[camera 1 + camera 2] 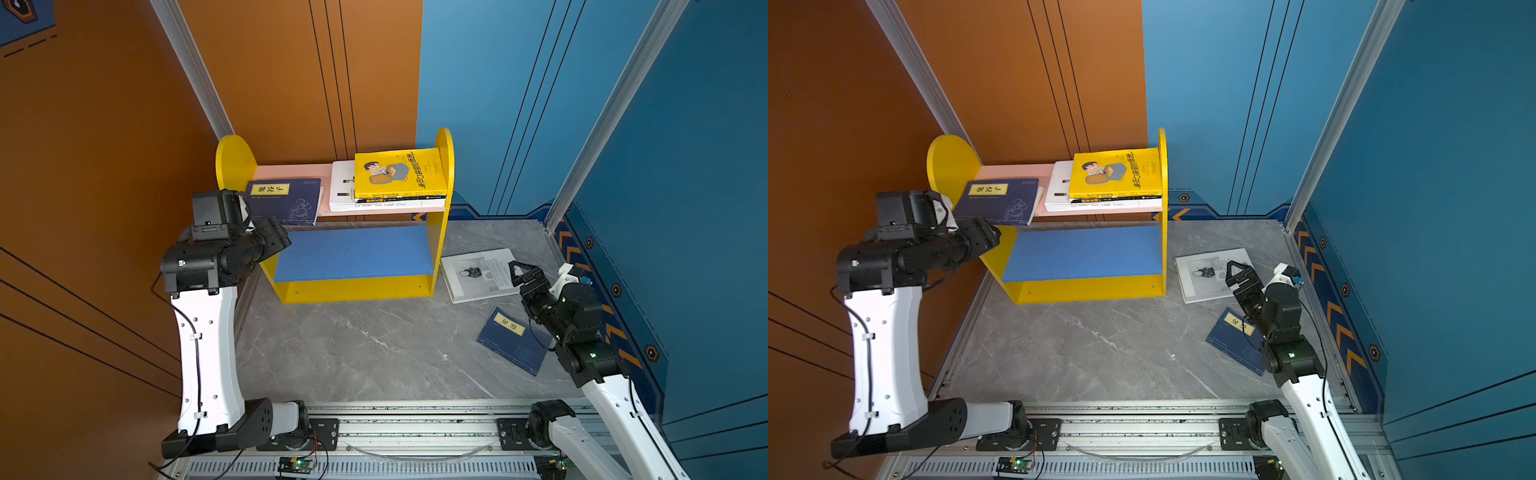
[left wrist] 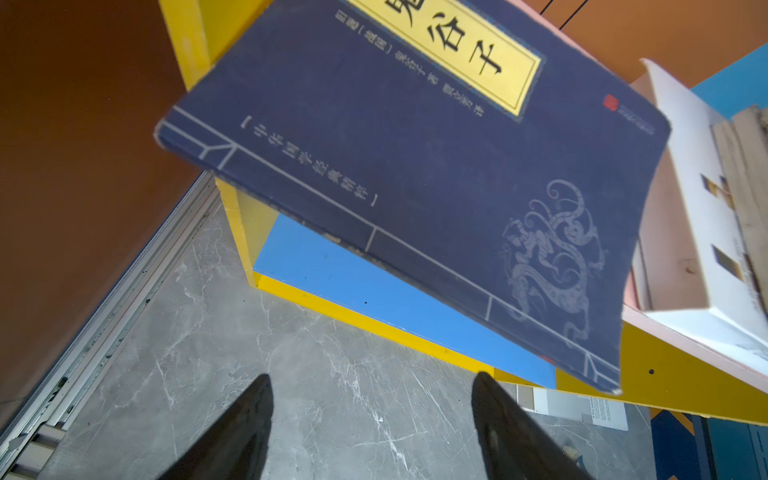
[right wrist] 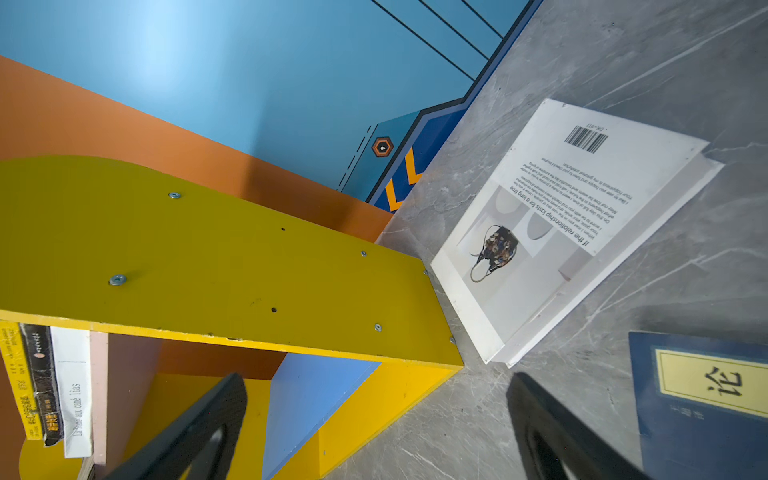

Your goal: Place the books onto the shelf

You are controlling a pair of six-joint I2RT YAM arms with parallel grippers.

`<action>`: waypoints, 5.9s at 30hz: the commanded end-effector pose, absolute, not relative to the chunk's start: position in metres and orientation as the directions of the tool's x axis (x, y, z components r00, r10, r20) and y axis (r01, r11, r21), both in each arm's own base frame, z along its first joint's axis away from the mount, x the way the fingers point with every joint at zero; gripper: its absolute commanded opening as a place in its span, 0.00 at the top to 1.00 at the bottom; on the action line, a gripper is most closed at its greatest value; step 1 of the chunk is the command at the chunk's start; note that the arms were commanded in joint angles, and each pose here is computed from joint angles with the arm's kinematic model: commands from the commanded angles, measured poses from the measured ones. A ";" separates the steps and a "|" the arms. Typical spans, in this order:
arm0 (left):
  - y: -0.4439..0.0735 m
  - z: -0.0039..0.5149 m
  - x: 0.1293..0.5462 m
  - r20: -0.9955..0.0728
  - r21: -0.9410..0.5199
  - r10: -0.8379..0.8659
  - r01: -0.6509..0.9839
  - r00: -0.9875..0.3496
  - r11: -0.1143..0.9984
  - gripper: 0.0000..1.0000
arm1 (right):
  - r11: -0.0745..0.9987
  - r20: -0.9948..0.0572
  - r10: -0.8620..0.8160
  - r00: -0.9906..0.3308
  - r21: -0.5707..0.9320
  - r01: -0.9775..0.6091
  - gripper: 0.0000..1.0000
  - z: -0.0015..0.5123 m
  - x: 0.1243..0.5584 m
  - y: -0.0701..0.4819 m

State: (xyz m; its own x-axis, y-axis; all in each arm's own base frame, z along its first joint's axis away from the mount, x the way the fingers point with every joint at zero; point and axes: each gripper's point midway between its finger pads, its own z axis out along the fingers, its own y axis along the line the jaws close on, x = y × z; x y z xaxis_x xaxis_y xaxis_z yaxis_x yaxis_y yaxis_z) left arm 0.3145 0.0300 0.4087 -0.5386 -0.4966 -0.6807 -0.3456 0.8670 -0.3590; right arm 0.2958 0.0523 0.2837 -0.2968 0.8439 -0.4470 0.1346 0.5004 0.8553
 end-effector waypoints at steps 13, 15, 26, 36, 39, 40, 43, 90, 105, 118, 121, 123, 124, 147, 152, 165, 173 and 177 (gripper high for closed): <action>0.036 0.418 0.328 -0.691 -0.351 -0.492 -0.349 -0.529 0.869 0.24 | 0.505 -0.450 0.852 -0.266 0.840 0.197 0.00 0.271 0.286 0.037; 0.036 0.419 0.330 -0.691 -0.355 -0.494 -0.346 -0.528 0.868 0.24 | 0.505 -0.449 0.853 -0.266 0.840 0.198 0.00 0.270 0.286 0.036; 0.043 0.420 0.345 -0.688 -0.374 -0.516 -0.361 -0.510 0.854 0.24 | 0.505 -0.454 0.855 -0.251 0.838 0.207 0.00 0.269 0.282 0.032; 0.048 0.424 0.357 -0.692 -0.415 -0.546 -0.359 -0.472 0.836 0.24 | 0.503 -0.453 0.858 -0.242 0.837 0.214 0.00 0.268 0.281 0.029; 0.050 0.424 0.359 -0.694 -0.420 -0.551 -0.361 -0.463 0.832 0.24 | 0.502 -0.454 0.859 -0.235 0.837 0.217 0.00 0.268 0.282 0.028; 0.051 0.424 0.360 -0.695 -0.420 -0.553 -0.365 -0.460 0.831 0.24 | 0.503 -0.455 0.859 -0.236 0.836 0.218 0.00 0.268 0.282 0.028; 0.054 0.424 0.360 -0.695 -0.422 -0.558 -0.372 -0.453 0.827 0.25 | 0.503 -0.455 0.859 -0.236 0.836 0.219 0.00 0.268 0.283 0.028; 0.053 0.422 0.357 -0.661 -0.506 -0.606 -0.333 -0.443 0.796 0.24 | 0.506 -0.464 0.860 -0.212 0.827 0.245 0.00 0.265 0.288 0.021; 0.060 0.422 0.361 -0.666 -0.498 -0.608 -0.349 -0.433 0.794 0.24 | 0.505 -0.466 0.862 -0.200 0.824 0.258 0.00 0.262 0.287 0.018; 0.026 0.508 0.331 -0.739 -0.624 -0.617 -0.072 -0.270 0.778 0.15 | 0.518 -0.479 0.854 -0.202 0.817 0.255 0.00 0.264 0.288 0.018; 0.019 0.535 0.315 -0.756 -0.641 -0.627 0.022 -0.186 0.767 0.09 | 0.525 -0.482 0.850 -0.213 0.813 0.253 0.00 0.264 0.290 0.019; 0.016 0.544 0.307 -0.757 -0.649 -0.636 0.056 -0.153 0.759 0.08 | 0.535 -0.490 0.843 -0.221 0.806 0.254 0.00 0.265 0.290 0.019; 0.015 0.544 0.304 -0.754 -0.654 -0.641 0.061 -0.146 0.754 0.07 | 0.543 -0.497 0.838 -0.225 0.799 0.257 0.00 0.265 0.291 0.019; -0.159 0.345 0.257 -0.774 -0.442 -0.305 0.127 -0.556 0.888 0.02 | 0.598 -0.403 0.801 -0.443 0.580 0.554 0.00 0.196 0.351 -0.058; -0.263 0.298 0.248 -0.791 -0.280 -0.026 0.325 -0.611 0.903 0.02 | 0.544 -0.362 0.836 -0.411 0.460 0.702 0.00 0.161 0.322 -0.089; -0.442 0.178 0.255 -0.693 -0.259 0.256 0.564 -0.674 0.784 0.02 | 0.361 -0.192 0.931 -0.310 0.369 0.857 0.00 0.062 0.267 -0.111; -0.477 0.129 0.267 -0.598 -0.322 0.248 0.513 -0.762 0.796 0.02 | 0.442 -0.195 0.897 -0.398 0.325 0.836 0.00 0.031 0.276 -0.095; -0.466 0.115 0.270 -0.566 -0.328 0.225 0.468 -0.793 0.821 0.02 | 0.505 -0.180 0.863 -0.472 0.308 0.806 0.02 0.019 0.285 -0.076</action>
